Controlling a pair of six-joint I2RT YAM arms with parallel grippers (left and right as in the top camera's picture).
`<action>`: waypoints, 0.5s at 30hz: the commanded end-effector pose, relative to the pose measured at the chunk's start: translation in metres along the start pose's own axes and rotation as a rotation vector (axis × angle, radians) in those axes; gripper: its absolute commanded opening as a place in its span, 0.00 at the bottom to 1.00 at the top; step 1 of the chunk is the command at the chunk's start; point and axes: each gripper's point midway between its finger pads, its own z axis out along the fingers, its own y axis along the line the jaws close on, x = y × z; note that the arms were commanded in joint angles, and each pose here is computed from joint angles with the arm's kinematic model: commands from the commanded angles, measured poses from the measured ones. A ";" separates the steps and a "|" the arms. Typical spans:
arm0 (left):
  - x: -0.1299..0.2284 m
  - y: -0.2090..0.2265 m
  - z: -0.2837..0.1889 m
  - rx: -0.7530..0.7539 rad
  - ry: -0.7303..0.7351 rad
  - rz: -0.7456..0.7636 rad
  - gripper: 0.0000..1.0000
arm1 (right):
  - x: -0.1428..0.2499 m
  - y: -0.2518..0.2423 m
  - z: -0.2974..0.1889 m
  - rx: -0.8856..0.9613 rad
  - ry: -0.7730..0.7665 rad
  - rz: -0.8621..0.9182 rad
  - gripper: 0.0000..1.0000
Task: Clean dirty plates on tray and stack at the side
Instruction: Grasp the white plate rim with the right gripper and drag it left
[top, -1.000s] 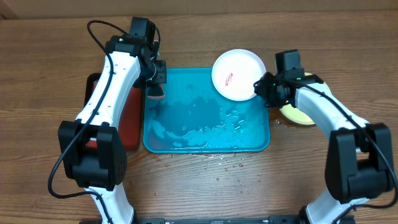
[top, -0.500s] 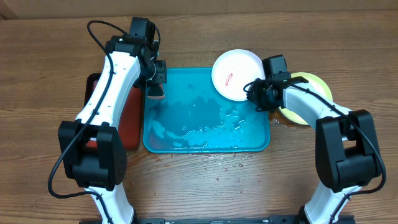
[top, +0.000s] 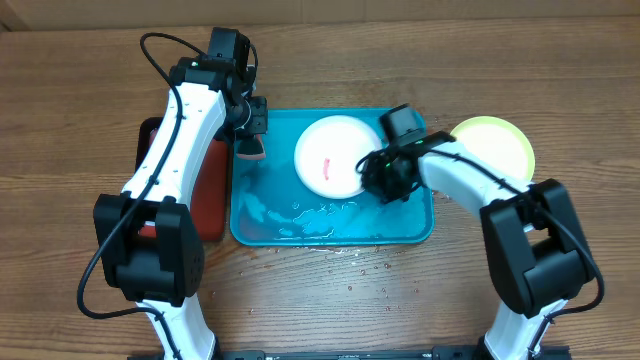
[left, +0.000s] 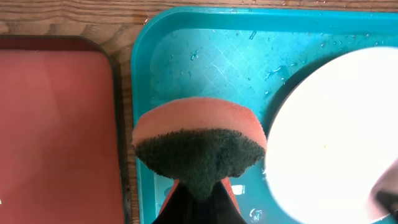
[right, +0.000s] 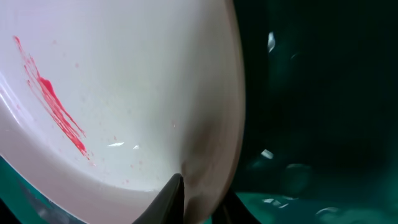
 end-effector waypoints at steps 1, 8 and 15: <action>-0.005 -0.007 -0.006 0.019 -0.020 -0.008 0.04 | 0.025 0.001 0.012 0.041 0.071 -0.063 0.17; -0.004 -0.007 -0.006 0.019 -0.019 -0.009 0.04 | 0.006 0.014 -0.011 0.087 0.004 -0.153 0.31; -0.005 -0.007 -0.006 0.018 -0.020 -0.009 0.04 | -0.034 0.021 -0.020 0.137 -0.163 -0.382 0.44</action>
